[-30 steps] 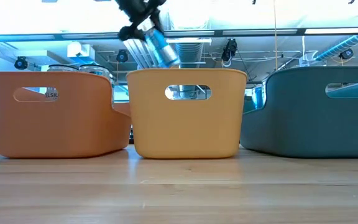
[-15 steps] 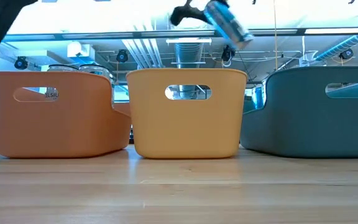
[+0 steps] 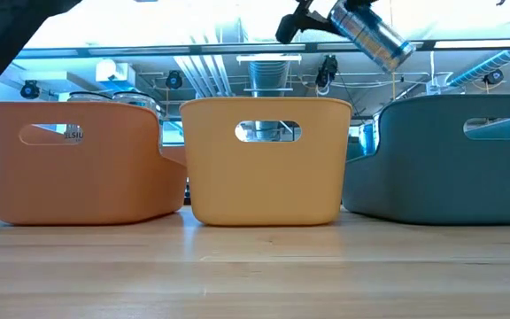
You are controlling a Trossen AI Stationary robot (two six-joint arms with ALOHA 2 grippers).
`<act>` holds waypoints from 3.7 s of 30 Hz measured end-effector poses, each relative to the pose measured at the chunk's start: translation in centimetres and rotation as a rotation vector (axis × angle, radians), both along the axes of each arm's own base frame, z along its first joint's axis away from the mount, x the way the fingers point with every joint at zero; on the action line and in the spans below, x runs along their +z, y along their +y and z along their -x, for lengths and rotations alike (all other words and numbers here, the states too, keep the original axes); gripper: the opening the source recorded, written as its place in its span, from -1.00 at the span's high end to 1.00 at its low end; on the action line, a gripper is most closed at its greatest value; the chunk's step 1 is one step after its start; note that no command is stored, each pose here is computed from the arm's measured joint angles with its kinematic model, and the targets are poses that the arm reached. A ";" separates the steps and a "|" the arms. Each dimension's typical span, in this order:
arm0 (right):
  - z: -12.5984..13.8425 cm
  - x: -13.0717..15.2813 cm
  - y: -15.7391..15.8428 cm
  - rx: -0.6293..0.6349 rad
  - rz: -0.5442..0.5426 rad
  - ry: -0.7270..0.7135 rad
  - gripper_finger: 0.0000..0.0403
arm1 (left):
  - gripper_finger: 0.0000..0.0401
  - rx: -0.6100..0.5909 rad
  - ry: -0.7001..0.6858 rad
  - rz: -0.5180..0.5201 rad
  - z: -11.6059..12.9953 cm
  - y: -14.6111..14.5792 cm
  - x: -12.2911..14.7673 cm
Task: Sort soda cans
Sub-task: Put the blue soda can into the blue bin
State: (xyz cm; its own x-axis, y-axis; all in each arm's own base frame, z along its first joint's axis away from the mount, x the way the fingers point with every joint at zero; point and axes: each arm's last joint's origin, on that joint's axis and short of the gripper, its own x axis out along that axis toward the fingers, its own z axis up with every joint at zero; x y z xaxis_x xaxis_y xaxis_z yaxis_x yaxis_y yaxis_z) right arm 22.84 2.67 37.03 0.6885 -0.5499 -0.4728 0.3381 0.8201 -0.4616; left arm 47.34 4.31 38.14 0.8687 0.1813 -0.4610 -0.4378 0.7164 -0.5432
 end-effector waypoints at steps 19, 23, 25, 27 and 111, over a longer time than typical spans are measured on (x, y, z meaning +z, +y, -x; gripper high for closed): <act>-1.1 -0.9 -0.5 -0.003 -0.093 -0.075 -0.69 | -0.09 -0.122 -0.024 0.017 0.1 -0.7 0.7; -1.1 -0.8 -0.5 -0.009 -0.098 -0.082 -0.42 | -0.09 -0.116 -0.033 0.040 0.0 -0.6 0.8; -1.1 -0.9 -0.5 -0.010 -0.099 -0.081 -0.25 | -0.09 -0.106 -0.035 0.050 0.0 -0.5 0.8; -1.1 -0.8 -0.5 -0.013 -0.101 -0.084 -0.12 | -0.09 -0.101 -0.035 0.050 0.0 -0.6 0.8; 8.6 -20.5 0.9 0.408 -0.342 -0.610 -0.13 | -0.60 -0.233 0.164 -0.445 -3.2 -6.1 -9.8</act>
State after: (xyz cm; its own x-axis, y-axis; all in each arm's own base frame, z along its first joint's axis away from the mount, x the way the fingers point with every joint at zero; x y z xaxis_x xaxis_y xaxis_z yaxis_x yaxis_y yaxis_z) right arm 14.27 3.61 16.51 0.9947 -0.0925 -0.0459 0.0928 0.9957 0.0059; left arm 50.58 -1.79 28.34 0.8322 0.2011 -0.5167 -0.2934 0.9505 -0.1025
